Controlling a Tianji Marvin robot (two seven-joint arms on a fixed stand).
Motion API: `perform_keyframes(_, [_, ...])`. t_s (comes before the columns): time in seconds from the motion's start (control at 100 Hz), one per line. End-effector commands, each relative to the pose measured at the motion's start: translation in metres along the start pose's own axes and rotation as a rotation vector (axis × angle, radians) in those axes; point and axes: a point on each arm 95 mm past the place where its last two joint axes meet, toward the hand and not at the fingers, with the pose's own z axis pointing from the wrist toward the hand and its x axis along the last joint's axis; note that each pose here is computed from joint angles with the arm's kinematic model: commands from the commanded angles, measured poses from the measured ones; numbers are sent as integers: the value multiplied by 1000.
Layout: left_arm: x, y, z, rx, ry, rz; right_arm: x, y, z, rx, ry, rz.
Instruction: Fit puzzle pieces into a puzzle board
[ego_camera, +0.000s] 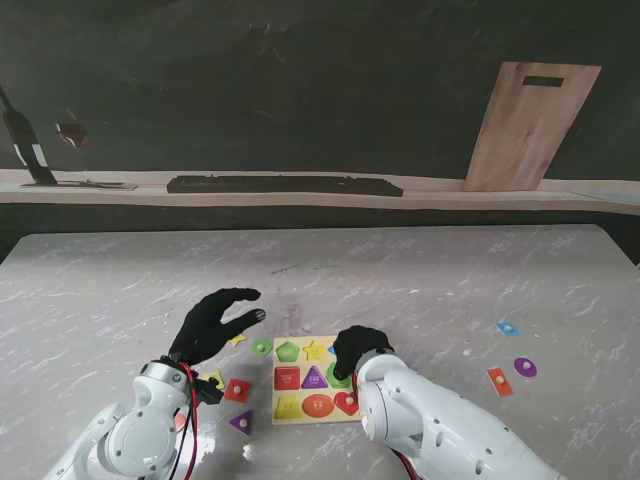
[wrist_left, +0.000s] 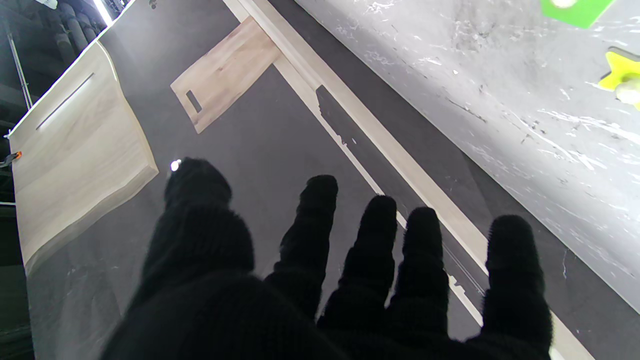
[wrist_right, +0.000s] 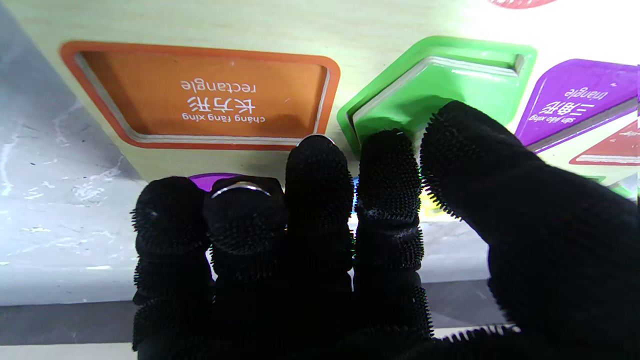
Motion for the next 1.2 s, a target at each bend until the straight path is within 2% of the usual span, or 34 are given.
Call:
perform_keyframes(0.0, [1,1,-1,-1,2,-8,-1,-8,-1,14,11,-18])
perform_keyframes(0.27, [0,2,0,-4,1,-7,-2,-8,1,-13,32,-38])
perform_keyframes(0.79, [0,2,0,-9,0,-9,-14,-7,2,-15,101,-132])
perform_keyframes(1.19, [0,3,2,-12,-2,-10,-19,-8,1,-19,135,-154])
